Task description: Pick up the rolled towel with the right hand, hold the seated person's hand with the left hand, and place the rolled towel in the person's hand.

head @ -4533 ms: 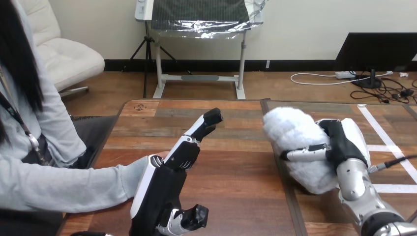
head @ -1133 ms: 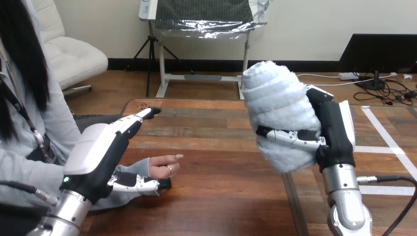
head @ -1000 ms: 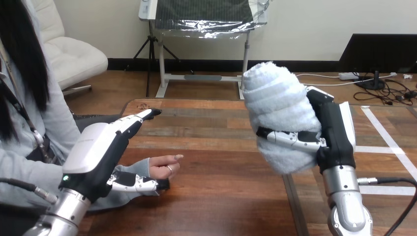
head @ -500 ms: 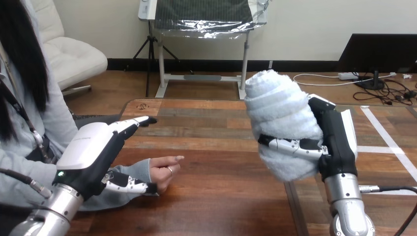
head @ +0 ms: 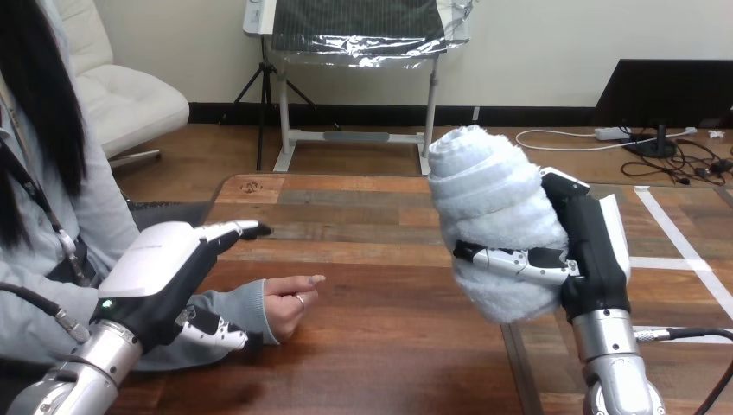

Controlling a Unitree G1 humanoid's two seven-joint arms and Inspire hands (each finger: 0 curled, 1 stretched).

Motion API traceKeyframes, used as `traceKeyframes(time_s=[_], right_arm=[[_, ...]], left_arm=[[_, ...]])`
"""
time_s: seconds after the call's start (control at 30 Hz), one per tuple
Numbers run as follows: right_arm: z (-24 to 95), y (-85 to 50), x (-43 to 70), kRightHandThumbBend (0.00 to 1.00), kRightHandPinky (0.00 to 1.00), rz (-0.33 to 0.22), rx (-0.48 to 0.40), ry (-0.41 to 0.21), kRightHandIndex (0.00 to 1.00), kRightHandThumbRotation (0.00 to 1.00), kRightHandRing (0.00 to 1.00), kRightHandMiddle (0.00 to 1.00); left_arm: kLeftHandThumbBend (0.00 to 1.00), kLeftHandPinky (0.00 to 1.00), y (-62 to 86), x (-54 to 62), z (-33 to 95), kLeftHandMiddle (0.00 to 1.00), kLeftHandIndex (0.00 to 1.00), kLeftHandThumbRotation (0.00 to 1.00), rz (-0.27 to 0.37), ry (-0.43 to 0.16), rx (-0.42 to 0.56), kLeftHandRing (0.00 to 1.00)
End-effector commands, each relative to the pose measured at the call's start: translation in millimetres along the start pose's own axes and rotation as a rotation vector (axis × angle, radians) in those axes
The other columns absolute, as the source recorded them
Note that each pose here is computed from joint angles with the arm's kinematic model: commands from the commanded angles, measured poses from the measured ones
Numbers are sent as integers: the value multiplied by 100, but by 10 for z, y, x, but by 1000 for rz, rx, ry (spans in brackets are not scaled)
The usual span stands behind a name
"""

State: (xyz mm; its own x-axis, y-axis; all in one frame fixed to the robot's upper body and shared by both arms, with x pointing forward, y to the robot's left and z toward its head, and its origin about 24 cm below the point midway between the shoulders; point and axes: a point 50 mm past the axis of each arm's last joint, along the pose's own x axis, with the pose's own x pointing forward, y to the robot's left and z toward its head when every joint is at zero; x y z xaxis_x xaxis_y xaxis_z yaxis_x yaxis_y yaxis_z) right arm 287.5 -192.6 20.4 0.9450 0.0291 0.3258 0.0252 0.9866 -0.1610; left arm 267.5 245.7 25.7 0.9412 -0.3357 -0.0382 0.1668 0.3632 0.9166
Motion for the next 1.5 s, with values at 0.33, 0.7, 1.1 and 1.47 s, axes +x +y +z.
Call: traceKeyframes(time_s=[0.33,0.7,1.1,1.47], right_arm=[[324,-22,153,75,27,-10,111,-193,44,0,32,43],[393,-39,106,75,27,2,129,-217,43,0,31,41],[477,-42,48,76,26,16,137,-233,42,0,30,40],[549,-50,-2,76,25,24,133,-248,42,0,30,39]], left_arm=[[100,77,114,152,-134,80,81,16,-48,28,52,80],[100,76,32,160,-224,79,79,20,-78,71,61,78],[100,77,-46,178,-291,79,79,24,-125,119,85,79],[100,75,-119,190,-315,78,78,31,-135,147,104,78]])
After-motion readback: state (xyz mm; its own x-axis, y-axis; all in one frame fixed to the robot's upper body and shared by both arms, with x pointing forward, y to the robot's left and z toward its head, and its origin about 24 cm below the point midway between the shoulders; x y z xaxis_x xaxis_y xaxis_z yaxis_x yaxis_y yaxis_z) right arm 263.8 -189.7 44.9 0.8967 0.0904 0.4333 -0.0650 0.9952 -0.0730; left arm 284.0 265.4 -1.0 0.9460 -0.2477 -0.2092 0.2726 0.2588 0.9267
